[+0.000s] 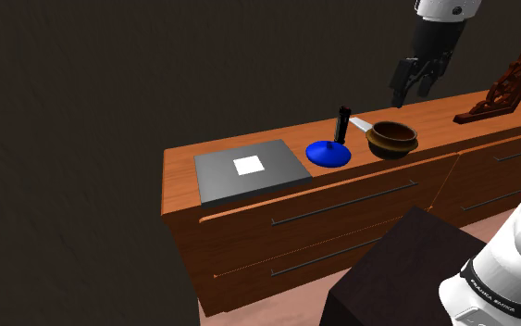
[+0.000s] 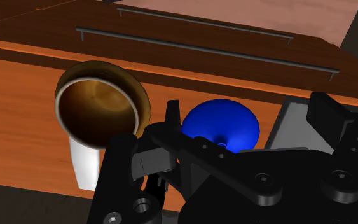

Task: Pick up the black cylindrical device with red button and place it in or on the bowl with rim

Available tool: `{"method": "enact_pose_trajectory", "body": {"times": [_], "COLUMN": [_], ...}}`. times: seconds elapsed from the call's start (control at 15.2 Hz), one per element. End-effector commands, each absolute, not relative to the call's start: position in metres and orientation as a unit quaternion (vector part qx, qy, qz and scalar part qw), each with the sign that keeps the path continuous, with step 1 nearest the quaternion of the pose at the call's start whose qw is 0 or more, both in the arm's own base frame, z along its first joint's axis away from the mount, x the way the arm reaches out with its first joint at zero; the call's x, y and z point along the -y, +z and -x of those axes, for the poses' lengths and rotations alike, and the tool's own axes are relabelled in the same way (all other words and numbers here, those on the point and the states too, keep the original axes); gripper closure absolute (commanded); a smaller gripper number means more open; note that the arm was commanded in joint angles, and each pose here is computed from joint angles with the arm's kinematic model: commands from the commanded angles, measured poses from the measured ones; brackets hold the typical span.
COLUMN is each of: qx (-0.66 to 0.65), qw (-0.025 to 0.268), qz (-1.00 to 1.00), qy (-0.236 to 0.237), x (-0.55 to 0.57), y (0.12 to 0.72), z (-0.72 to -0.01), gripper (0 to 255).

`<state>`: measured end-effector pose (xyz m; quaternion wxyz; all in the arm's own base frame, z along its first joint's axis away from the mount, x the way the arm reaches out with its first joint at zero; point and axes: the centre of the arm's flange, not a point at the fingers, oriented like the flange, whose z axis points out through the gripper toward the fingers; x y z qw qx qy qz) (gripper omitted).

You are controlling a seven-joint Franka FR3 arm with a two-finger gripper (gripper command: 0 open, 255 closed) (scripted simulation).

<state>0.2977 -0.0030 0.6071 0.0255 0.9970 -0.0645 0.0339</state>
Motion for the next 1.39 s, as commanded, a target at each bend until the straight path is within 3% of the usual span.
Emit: {"method": "enact_pose_trajectory", "body": {"times": [0.0,1.32], "qx": [0.065,-0.013], "qw": [0.025,0.003], "qz": [-0.997,-0.998], "qy": [0.034,0.062], "x": [0.003,0.142], "y": [0.607,0.5], "z": [-0.298,-0.49], "gripper": [0,0]}}
